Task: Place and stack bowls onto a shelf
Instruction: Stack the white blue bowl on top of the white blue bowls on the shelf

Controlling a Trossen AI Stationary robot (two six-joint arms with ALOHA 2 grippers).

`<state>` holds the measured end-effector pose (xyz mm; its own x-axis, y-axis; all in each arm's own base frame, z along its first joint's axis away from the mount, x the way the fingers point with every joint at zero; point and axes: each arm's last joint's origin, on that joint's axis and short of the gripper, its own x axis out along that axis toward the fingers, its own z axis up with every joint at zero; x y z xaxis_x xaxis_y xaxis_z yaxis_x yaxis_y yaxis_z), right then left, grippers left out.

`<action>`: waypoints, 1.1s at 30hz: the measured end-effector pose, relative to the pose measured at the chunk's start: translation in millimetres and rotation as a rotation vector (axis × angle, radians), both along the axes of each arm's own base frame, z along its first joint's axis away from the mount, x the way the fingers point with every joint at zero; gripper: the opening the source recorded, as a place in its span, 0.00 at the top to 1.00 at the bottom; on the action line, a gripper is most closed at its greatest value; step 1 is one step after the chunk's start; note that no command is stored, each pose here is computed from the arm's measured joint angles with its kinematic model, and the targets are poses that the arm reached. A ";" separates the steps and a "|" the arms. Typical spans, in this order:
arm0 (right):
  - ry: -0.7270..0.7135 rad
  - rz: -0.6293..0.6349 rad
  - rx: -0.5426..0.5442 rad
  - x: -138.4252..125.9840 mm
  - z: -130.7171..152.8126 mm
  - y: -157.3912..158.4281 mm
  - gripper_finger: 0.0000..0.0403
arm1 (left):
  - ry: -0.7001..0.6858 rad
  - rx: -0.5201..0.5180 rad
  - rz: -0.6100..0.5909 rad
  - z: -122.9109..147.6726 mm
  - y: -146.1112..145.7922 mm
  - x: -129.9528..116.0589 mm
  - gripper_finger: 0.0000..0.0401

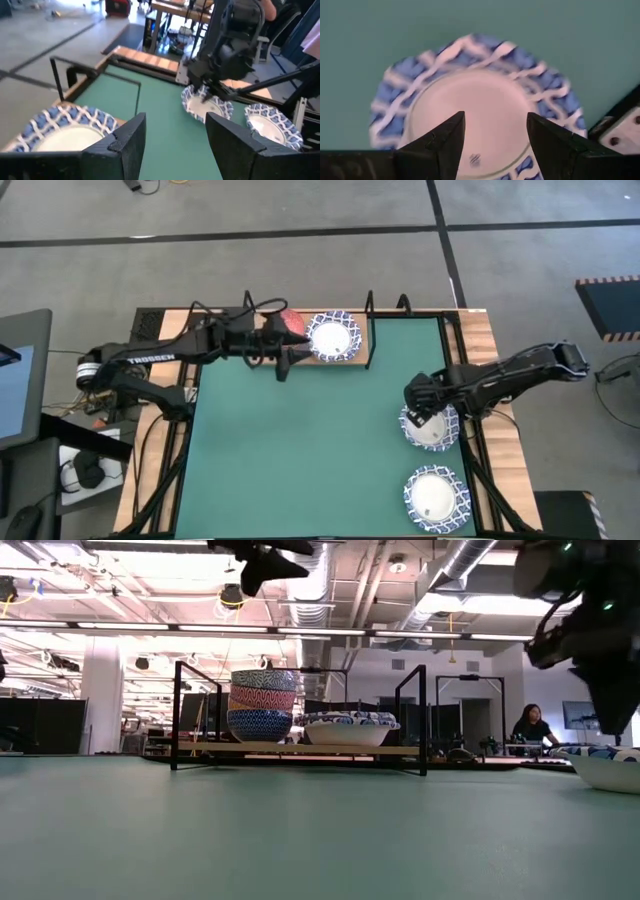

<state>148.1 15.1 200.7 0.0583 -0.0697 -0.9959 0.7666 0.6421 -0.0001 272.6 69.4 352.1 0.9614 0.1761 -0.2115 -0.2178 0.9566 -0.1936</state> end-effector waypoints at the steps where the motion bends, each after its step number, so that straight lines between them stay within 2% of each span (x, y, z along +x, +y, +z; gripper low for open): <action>1: 0.005 -0.021 -0.011 0.8 -0.9 -2.1 0.41 | 0.006 -0.011 -0.003 -2.3 -1.3 0.9 0.53; 7: 0.105 -0.078 -0.106 6.0 -10.6 -16.3 0.41 | 0.016 -0.023 -0.026 -4.1 -10.0 3.3 0.53; 13: 0.233 0.135 -0.095 18.0 -28.1 -24.0 0.41 | 0.021 -0.017 -0.041 -4.4 -14.4 4.1 0.53; 18: 0.308 0.205 -0.084 26.4 -42.8 -29.1 0.42 | 0.031 -0.034 -0.039 -5.5 -18.0 4.6 0.53; 22: 0.355 0.214 -0.075 29.5 -51.2 -29.8 0.54 | 0.056 -0.037 -0.015 -7.9 -20.5 4.4 0.53; 26: 0.375 0.215 -0.064 29.9 -53.3 -29.6 0.74 | 0.065 -0.031 -0.011 -8.5 -20.5 4.2 0.53; 30: 0.347 0.166 -0.059 30.8 -44.0 -29.3 0.93 | 0.069 -0.004 0.007 -8.5 -19.8 4.0 0.53; 33: 0.266 0.098 -0.079 34.6 -28.5 -29.2 0.95 | 0.074 0.016 0.004 -9.3 -19.5 5.1 0.53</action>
